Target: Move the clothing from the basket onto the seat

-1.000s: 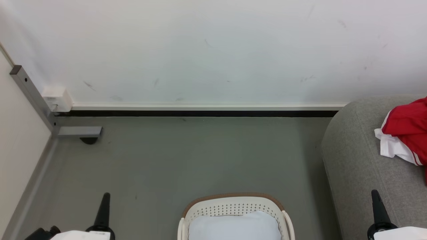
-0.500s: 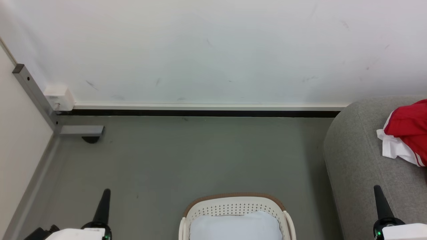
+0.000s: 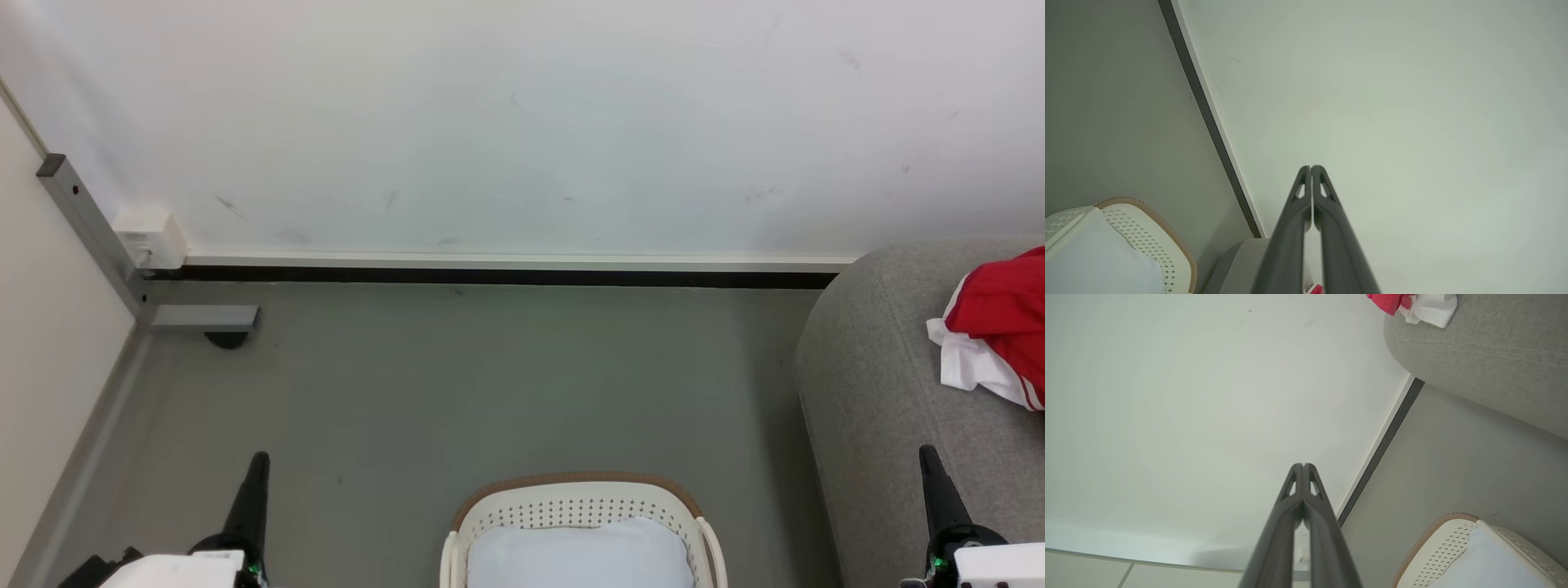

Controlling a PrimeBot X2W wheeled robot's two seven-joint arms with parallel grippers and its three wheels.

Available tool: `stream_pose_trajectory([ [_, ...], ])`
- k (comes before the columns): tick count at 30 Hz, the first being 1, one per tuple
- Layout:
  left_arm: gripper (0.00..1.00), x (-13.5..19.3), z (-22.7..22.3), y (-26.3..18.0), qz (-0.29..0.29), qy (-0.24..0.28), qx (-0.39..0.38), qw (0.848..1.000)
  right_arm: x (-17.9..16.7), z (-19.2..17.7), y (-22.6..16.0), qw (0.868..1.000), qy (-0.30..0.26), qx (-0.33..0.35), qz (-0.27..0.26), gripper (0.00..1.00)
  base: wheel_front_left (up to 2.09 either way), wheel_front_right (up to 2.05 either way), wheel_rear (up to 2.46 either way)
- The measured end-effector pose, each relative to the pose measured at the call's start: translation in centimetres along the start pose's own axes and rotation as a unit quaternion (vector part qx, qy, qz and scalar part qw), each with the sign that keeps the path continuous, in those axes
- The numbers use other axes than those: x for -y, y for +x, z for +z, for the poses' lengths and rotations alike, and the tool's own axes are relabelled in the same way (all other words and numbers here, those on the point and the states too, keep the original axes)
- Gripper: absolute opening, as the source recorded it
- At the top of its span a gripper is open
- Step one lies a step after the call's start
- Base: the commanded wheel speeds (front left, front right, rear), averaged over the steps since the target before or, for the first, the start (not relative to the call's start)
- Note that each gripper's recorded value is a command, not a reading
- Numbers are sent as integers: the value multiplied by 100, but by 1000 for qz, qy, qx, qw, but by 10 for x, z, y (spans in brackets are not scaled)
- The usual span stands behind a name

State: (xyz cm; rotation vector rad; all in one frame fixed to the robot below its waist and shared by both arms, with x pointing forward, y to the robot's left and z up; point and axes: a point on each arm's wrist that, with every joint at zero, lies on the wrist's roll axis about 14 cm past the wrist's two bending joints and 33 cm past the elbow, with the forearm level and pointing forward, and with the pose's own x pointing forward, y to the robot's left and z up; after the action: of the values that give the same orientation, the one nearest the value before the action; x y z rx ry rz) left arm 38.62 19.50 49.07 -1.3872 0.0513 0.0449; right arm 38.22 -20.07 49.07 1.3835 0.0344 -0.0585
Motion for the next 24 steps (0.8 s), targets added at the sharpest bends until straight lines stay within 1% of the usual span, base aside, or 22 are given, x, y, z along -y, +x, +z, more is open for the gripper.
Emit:
stream_pose_trajectory([
  [24,0,11,6,1,-22,-84,1,996,-11,0,4,996,86,-9,22,0,0,0,0],
])
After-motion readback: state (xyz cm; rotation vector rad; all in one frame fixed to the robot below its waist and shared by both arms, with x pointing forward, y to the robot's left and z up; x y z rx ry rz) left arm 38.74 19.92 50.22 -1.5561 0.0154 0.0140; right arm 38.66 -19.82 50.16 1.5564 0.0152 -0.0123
